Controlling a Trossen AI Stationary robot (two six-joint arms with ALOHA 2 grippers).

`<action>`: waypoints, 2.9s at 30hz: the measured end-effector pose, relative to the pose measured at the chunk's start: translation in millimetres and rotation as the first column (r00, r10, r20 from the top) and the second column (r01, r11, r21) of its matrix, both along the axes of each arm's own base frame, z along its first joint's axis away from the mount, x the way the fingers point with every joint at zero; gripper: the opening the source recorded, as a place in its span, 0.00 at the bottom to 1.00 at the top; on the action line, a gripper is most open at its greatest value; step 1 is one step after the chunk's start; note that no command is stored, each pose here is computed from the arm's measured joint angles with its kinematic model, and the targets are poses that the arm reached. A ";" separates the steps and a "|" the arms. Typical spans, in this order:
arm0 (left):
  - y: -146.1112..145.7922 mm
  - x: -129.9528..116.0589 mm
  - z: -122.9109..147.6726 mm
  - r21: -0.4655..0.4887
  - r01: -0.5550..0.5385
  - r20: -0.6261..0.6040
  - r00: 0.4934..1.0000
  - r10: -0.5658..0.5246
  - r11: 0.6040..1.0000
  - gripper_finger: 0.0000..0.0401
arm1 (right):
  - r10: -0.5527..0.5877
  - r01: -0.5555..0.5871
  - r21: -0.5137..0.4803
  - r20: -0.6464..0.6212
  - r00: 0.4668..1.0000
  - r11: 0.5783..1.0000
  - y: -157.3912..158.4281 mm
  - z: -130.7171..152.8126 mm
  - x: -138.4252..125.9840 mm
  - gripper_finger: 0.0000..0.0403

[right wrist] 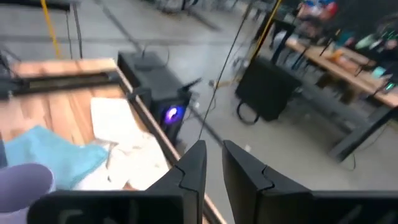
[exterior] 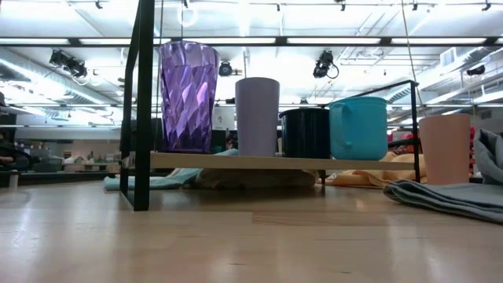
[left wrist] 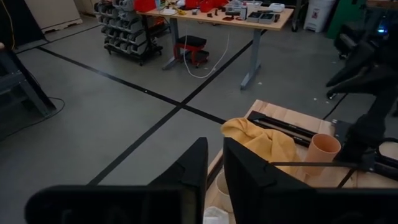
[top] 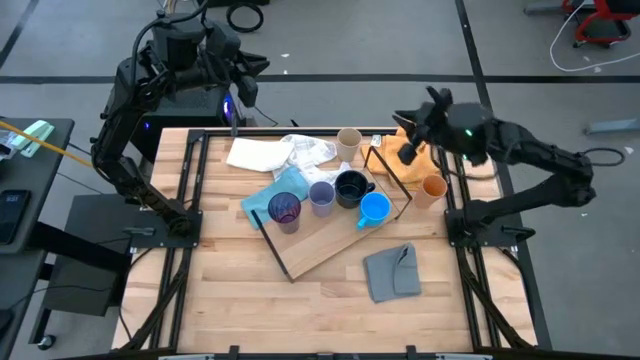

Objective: Stack small to large cups/mugs on shelf
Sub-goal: Put the light brown cup on the shelf

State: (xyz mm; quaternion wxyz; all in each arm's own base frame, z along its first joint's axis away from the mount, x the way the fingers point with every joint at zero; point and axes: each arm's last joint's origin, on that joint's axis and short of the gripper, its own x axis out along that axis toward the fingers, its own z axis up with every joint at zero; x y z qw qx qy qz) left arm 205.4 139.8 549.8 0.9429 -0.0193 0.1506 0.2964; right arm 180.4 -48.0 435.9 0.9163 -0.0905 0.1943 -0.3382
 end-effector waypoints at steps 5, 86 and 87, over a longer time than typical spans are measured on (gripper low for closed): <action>0.0 0.0 -0.1 -0.001 0.000 -0.001 1.000 0.000 1.000 0.13 | 0.014 -0.007 0.131 -0.052 0.999 0.991 -27.8 2.5 22.6 0.15; -3.9 1.7 -2.8 0.008 0.027 -0.043 0.999 -0.027 1.000 0.17 | 0.018 0.366 0.745 -0.452 0.892 0.558 -238.1 -127.1 130.1 0.39; -3.9 1.6 -3.2 0.009 0.029 -0.049 0.998 -0.029 1.000 0.17 | 0.033 0.380 0.747 -0.472 0.881 0.546 -238.6 -133.8 131.8 0.39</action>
